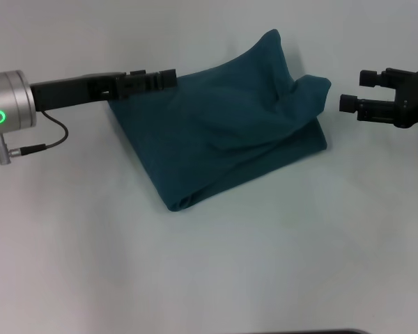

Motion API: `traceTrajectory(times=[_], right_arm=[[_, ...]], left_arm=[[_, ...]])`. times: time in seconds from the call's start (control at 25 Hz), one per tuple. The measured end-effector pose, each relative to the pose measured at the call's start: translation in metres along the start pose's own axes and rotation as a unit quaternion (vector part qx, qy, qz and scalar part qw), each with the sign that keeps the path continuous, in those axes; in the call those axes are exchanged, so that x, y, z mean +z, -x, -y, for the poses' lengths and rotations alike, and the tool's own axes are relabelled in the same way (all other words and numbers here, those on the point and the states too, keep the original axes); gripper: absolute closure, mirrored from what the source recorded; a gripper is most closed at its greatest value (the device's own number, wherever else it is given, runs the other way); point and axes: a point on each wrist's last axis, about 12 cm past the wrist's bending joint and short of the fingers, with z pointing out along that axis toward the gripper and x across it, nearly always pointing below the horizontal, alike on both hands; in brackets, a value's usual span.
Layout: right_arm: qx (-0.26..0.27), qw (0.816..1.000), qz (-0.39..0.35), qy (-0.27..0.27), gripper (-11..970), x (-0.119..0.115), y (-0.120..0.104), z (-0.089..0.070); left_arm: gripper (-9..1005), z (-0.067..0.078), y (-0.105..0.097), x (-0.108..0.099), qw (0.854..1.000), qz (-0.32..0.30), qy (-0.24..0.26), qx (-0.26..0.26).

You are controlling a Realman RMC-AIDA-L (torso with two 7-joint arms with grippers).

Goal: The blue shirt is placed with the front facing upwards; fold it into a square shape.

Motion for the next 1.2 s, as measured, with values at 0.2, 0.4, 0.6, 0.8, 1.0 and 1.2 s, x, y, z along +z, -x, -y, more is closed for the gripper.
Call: traceTrajectory(times=[0.2, 0.4, 0.6, 0.8, 1.0, 1.2], right_arm=[[-0.013, 1.000, 0.000, 0.005, 129, 0.003, 0.000, -0.002], [-0.014, 1.000, 0.005, 0.016, 113, 0.007, 0.002, -0.004], [-0.016, 0.999, 0.003, 0.029, 114, 0.016, 0.005, -0.008], [-0.016, 0.999, 0.000, 0.038, 126, 0.023, 0.007, -0.010], [-0.014, 0.999, -0.006, 0.041, 137, 0.033, 0.007, -0.012], [0.003, 0.999, -0.026, 0.036, 149, 0.044, 0.009, -0.009]], left_arm=[[62, -0.002, 0.004, -0.004, 1.000, 0.017, 0.004, -0.004], [62, -0.002, 0.004, -0.005, 1.000, 0.019, 0.003, -0.005], [62, -0.002, 0.004, -0.005, 1.000, 0.018, 0.002, -0.004], [62, -0.003, 0.003, -0.007, 1.000, 0.018, 0.003, -0.006], [62, -0.003, 0.001, -0.007, 1.000, 0.018, 0.002, -0.005], [62, -0.002, 0.000, -0.007, 1.000, 0.015, -0.001, -0.004]])
